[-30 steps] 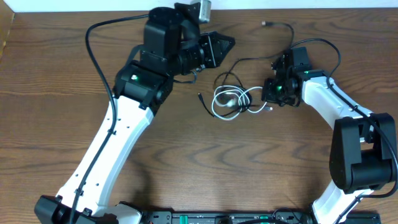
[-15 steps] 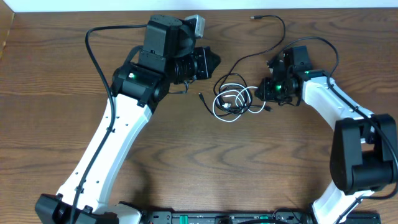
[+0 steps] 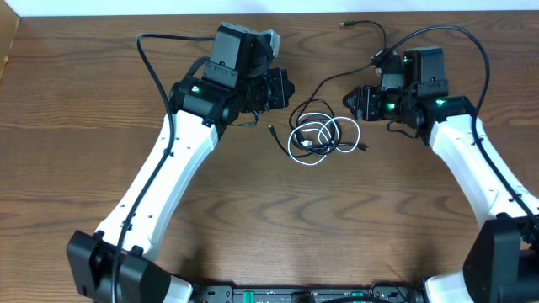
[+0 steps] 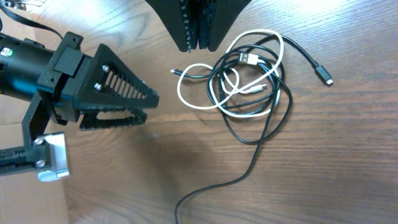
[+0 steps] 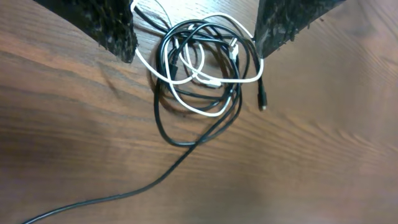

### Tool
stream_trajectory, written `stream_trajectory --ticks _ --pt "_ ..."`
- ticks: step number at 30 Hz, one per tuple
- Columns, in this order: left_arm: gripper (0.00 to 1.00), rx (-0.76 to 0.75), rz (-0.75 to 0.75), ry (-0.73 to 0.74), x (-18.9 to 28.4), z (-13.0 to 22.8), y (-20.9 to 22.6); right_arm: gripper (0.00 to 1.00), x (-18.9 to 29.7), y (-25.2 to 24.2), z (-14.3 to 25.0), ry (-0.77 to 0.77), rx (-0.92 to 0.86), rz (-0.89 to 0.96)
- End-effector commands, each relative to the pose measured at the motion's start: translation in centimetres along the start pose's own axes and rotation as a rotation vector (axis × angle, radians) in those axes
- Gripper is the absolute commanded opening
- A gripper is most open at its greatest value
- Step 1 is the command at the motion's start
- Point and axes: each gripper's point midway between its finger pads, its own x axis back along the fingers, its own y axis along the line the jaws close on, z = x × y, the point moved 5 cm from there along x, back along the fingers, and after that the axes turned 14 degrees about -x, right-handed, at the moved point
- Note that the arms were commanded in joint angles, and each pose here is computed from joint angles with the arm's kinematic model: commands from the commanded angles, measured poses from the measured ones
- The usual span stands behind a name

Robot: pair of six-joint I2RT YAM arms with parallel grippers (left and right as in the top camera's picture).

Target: Untangle cables

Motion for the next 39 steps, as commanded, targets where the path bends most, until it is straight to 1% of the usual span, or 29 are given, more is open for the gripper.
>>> stream_trajectory --ticks 1,6,9,13,17,19,21,22,27,35,36,39 --pt "0.08 0.002 -0.053 -0.012 0.1 -0.3 1.4 0.58 -2.3 1.0 1.5 0.080 0.133 -0.055" --pt "0.08 0.114 -0.101 -0.035 1.3 -0.9 4.5 0.57 -6.2 1.6 4.1 0.180 0.303 -0.103" --pt "0.08 0.139 -0.119 -0.027 1.7 -0.7 5.4 0.59 -8.3 1.6 5.3 0.222 0.368 -0.131" --pt "0.08 0.153 -0.128 -0.003 1.8 -0.2 5.7 0.60 -10.3 1.8 6.6 0.254 0.414 -0.150" --pt "0.08 0.153 -0.128 -0.004 1.8 -0.2 5.7 0.58 -11.0 1.8 6.9 0.259 0.433 -0.156" --pt "0.08 0.153 -0.128 -0.004 1.8 -0.2 5.7 0.54 -11.0 1.8 6.9 0.257 0.435 -0.156" --pt "0.08 0.153 -0.129 -0.004 1.8 -0.2 5.7 0.43 -11.0 1.9 6.8 0.252 0.439 -0.158" --pt "0.08 0.153 -0.129 -0.003 1.8 -0.2 5.7 0.35 -11.0 1.9 6.8 0.249 0.440 -0.159" --pt "0.08 0.154 -0.129 -0.002 1.8 -0.2 5.7 0.01 -10.5 2.5 5.8 0.219 0.397 -0.162" --pt "0.08 0.155 -0.131 0.008 1.8 0.0 5.7 0.01 -6.8 5.2 3.6 0.128 0.405 -0.190" --pt "0.08 0.157 -0.132 0.012 1.7 0.1 5.8 0.01 -6.2 5.2 3.2 0.113 0.387 -0.172" --pt "0.08 0.159 -0.133 0.017 1.8 0.2 5.8 0.01 -4.8 4.2 2.2 0.058 0.264 -0.027"
